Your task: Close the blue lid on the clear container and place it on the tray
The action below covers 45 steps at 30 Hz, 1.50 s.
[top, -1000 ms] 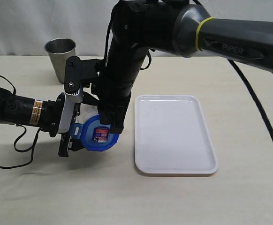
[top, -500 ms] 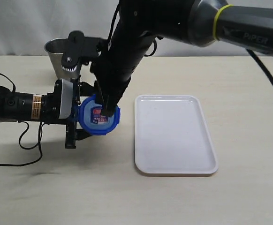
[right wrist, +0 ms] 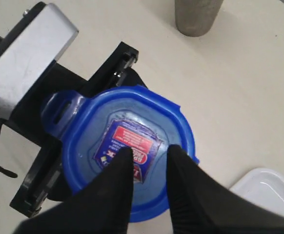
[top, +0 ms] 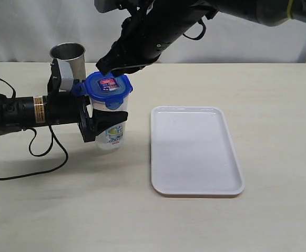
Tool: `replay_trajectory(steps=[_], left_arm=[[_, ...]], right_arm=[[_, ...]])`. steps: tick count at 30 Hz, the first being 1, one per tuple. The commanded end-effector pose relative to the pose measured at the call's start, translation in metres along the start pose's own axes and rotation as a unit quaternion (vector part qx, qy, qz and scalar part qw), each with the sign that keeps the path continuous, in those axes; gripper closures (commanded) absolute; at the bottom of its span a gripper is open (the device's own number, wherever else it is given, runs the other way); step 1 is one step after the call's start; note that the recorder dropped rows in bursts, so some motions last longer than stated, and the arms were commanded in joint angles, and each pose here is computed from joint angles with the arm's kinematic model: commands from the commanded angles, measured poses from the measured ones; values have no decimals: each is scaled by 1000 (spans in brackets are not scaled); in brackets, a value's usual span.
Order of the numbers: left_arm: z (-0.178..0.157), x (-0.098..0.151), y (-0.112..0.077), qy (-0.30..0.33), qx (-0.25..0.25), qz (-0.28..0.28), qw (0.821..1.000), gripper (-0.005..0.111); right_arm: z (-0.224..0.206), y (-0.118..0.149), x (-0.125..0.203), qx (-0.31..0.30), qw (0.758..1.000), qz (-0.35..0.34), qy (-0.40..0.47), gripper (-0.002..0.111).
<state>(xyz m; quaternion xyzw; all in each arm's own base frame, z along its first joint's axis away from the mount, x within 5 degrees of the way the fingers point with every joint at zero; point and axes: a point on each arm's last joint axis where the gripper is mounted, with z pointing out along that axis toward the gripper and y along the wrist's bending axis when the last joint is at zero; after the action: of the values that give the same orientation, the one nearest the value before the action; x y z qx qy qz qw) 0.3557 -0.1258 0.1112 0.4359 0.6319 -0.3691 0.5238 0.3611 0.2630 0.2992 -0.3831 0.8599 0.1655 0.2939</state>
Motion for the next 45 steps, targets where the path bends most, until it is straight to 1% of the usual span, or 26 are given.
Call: replay_trajectory(steps=[1,8,14,17,19,25,27,30,33,35,37,38,39,42,45], left_arm=[[-1,-8,2,-22,0,-12,1000,107],[-1,-8,1,-22,2,-51,998,107],[-1,-8,1,-21,2,-44,999,107],[-1,-4,3,-1,-8,-41,999,107],[-1,-2,3,11,-6,-37,999,107],[-1,-1,2,17,-5,-36,999,107],[-2,1,3,28,-8,-36,999,104],[-2,3,2,36,-4,-30,999,89],[-2,3,2,38,-1,-19,999,61],[-2,3,2,38,0,14,999,39],[-2,3,3,37,-5,43,998,25],[-2,3,3,37,-5,51,998,21],[-2,3,3,40,-6,53,998,19],[-2,9,5,69,-16,35,997,19],[-4,10,7,75,-22,36,996,19]], right_arm=[[15,-1,8,-14,999,7,30,85],[38,-4,19,-21,998,14,61,85],[40,-4,20,-23,997,15,67,85],[40,-4,20,-23,997,15,67,85],[40,-4,20,-23,997,15,67,85],[40,-4,20,-23,997,15,67,85],[40,-4,20,-23,997,17,67,85],[40,-4,20,-23,997,17,67,85],[40,-4,20,-23,997,17,67,85],[40,-4,20,-23,997,17,68,85],[40,-4,20,-23,997,17,68,85],[40,-4,20,-23,997,17,68,85],[40,-4,20,-23,997,17,68,85],[40,-4,20,-23,997,17,68,85],[40,-4,21,-23,997,17,69,85]])
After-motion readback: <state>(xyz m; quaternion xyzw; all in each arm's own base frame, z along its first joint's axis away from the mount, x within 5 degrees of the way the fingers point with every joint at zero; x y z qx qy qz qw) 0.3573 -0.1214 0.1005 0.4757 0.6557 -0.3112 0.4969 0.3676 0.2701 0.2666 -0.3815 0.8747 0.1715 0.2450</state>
